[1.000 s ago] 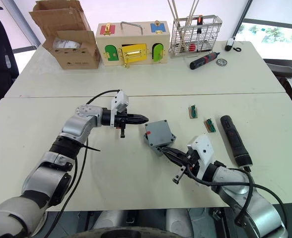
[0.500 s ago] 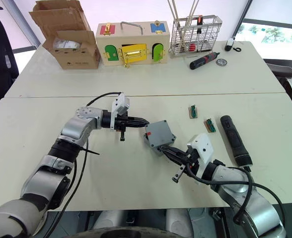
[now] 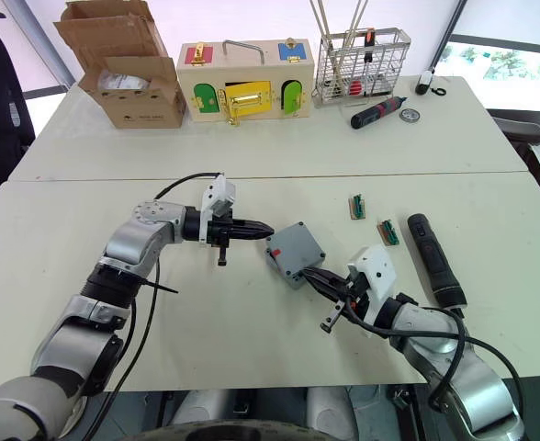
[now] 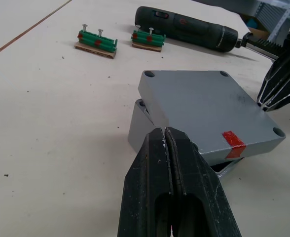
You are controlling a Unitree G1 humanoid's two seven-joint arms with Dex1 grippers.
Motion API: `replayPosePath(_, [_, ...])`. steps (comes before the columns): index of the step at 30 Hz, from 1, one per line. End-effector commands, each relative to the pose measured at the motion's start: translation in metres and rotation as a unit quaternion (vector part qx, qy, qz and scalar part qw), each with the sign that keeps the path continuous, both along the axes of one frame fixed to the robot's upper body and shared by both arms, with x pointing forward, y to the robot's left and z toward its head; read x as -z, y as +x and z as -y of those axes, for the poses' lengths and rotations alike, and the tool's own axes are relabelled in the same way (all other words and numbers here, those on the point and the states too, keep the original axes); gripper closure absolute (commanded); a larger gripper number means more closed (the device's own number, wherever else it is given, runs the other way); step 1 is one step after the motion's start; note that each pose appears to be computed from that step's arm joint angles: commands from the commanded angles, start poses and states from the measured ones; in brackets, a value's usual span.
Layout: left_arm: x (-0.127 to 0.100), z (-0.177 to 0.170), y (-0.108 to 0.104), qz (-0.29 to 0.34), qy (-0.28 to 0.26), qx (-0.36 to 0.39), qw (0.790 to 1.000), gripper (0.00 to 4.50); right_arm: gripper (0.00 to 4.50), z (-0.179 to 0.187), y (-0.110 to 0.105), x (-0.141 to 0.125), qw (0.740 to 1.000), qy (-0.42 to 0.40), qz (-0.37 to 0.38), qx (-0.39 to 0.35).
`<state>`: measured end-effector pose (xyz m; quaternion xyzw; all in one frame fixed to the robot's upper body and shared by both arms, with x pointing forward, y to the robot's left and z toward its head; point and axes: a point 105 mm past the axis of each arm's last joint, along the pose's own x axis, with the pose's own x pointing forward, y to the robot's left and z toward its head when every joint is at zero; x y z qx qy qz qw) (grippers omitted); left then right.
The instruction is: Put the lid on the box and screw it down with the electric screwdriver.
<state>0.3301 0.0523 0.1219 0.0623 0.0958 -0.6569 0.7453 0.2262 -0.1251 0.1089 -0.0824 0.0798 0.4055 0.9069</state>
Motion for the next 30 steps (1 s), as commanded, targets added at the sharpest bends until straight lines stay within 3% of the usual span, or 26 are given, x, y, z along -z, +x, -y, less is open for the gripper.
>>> replayPosePath(1, [-0.011, 0.003, -0.007, 0.009, -0.020, 0.014, 1.000, 4.50, 4.46, 0.005, 0.005, -0.013, 0.999, -0.002, 0.032, 0.003])
replayPosePath(14, [-0.010, 0.006, -0.015, 0.004, -0.022, 0.019, 1.000, 4.50, 4.46, 0.002, 0.003, -0.009, 1.000, -0.004, 0.028, -0.006])
replayPosePath(30, [-0.003, 0.004, -0.008, 0.010, -0.014, 0.002, 1.000, 4.50, 4.46, -0.004, 0.001, -0.021, 0.999, 0.022, 0.038, -0.004])
